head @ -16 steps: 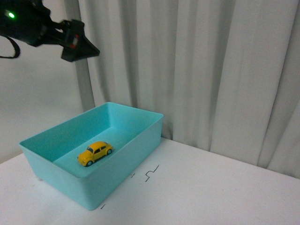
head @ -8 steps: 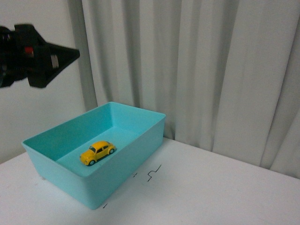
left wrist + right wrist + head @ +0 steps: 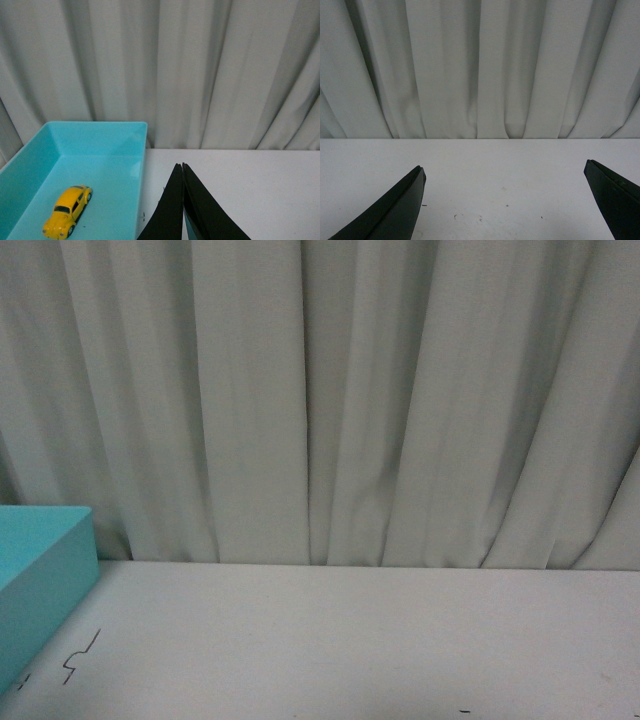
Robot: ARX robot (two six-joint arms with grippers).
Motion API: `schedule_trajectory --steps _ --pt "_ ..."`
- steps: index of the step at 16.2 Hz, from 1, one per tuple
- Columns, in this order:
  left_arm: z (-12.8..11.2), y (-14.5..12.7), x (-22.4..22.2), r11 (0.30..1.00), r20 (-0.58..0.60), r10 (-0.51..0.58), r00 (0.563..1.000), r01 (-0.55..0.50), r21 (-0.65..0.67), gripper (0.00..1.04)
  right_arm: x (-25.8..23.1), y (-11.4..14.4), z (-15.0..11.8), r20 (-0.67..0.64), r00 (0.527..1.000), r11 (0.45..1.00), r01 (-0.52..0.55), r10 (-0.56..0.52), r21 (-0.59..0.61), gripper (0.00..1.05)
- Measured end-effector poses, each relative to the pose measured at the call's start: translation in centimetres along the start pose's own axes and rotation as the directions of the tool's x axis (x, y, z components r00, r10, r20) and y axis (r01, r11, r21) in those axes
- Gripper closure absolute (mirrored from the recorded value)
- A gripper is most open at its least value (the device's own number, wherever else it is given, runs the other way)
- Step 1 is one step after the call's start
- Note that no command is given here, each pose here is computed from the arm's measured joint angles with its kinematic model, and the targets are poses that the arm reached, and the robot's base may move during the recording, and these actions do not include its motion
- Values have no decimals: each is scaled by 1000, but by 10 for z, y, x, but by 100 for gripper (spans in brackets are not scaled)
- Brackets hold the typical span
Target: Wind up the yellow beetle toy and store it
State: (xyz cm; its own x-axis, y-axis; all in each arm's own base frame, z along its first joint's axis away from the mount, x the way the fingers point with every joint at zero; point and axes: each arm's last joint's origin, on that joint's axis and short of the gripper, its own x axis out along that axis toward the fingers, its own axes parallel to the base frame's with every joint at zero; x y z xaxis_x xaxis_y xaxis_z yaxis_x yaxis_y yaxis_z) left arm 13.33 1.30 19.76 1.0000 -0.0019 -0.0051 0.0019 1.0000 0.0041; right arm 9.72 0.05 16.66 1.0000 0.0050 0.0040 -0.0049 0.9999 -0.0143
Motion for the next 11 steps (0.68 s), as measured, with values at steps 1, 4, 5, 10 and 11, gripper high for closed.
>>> schedule_trajectory --steps 1,4,5,10,11 --pt "-2 -2 -2 1000 1 -3 1000 3 0 103 0 0 0 0 1000 1000 0 0 0 7" --pt "-9 -14 -8 1000 6 -11 1000 11 0 103 0 0 0 0 1000 1000 0 0 0 7" --pt "-12 -14 -9 1000 2 -19 1000 19 0 103 0 0 0 1 1000 1000 0 0 0 7" --pt "-21 -13 -18 1000 2 3 1000 -3 -1 103 0 0 0 0 1000 1000 0 0 0 7" --pt "-22 -13 -19 1000 6 3 1000 -3 -1 103 0 0 0 0 1000 1000 0 0 0 7"
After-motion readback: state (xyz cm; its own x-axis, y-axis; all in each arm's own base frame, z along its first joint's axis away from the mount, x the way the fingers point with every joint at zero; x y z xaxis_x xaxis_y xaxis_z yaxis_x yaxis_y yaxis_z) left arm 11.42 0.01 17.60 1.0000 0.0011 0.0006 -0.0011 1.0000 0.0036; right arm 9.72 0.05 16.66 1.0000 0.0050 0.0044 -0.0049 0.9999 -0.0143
